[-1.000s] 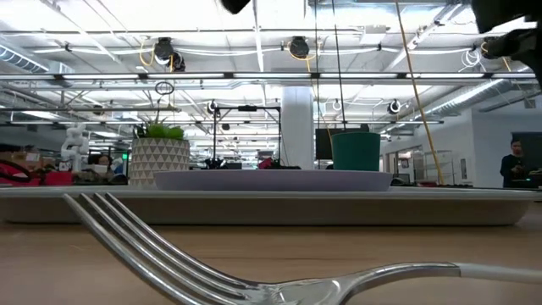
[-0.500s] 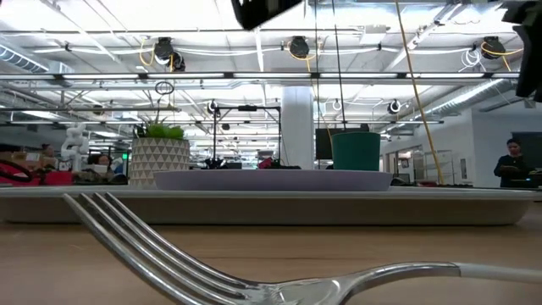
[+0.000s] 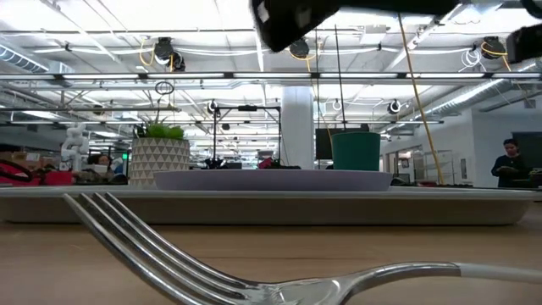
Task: Pick and place plate/cup/fork/spoon on tray
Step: Put the orange fork to the left of the orange spoon on the blue tray
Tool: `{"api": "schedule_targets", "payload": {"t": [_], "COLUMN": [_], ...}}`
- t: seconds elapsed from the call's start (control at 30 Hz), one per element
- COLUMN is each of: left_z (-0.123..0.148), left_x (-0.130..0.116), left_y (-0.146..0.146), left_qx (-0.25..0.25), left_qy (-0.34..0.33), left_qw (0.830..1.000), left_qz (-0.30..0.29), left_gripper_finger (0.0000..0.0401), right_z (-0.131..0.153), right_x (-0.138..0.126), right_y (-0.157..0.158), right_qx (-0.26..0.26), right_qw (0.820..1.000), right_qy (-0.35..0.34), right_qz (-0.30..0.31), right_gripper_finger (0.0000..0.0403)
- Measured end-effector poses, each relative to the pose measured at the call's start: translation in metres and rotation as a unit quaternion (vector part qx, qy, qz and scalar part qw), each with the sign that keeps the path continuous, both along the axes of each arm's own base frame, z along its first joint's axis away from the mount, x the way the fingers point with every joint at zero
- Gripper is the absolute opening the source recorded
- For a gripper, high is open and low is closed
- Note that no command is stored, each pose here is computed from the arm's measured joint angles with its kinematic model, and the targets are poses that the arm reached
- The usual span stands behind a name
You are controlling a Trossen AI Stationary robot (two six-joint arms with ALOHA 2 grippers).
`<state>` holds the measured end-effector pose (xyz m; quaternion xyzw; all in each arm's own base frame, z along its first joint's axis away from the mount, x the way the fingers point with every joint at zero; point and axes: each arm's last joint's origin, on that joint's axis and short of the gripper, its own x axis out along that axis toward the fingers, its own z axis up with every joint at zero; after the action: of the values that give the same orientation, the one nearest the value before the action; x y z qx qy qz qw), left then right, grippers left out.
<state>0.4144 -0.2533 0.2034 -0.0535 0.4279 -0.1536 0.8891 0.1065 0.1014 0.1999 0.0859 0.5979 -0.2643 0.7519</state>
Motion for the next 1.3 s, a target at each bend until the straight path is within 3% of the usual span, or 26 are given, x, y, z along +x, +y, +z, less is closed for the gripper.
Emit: {"api": "schedule_targets", "payload": {"t": [0.3, 0.5, 0.9, 1.3], "left_z": [-0.036, -0.046, -0.060, -0.075], "left_x": [-0.001, 0.007, 0.003, 0.008], "left_y": [-0.008, 0.001, -0.006, -0.004], "left_qx": [0.057, 0.053, 0.050, 0.061], "left_qy": [0.025, 0.035, 0.062, 0.061], "left_qw": [0.998, 0.998, 0.997, 0.996], "left_qz": [-0.003, 0.025, 0.005, 0.025], "left_gripper_finger": [0.0147, 0.0147, 0.0147, 0.0139], "right_z": [-0.011, -0.011, -0.011, -0.010], "right_x": [-0.001, 0.001, 0.001, 0.003], "right_y": [-0.001, 0.001, 0.002, 0.004], "right_qx": [0.057, 0.071, 0.084, 0.096], "right_qw": [0.997, 0.995, 0.995, 0.993], "right_qy": [-0.051, -0.063, -0.058, -0.068], "right_qz": [-0.003, -0.011, -0.019, -0.021], "right_gripper_finger": [0.0144, 0.0144, 0.0144, 0.0144]}}
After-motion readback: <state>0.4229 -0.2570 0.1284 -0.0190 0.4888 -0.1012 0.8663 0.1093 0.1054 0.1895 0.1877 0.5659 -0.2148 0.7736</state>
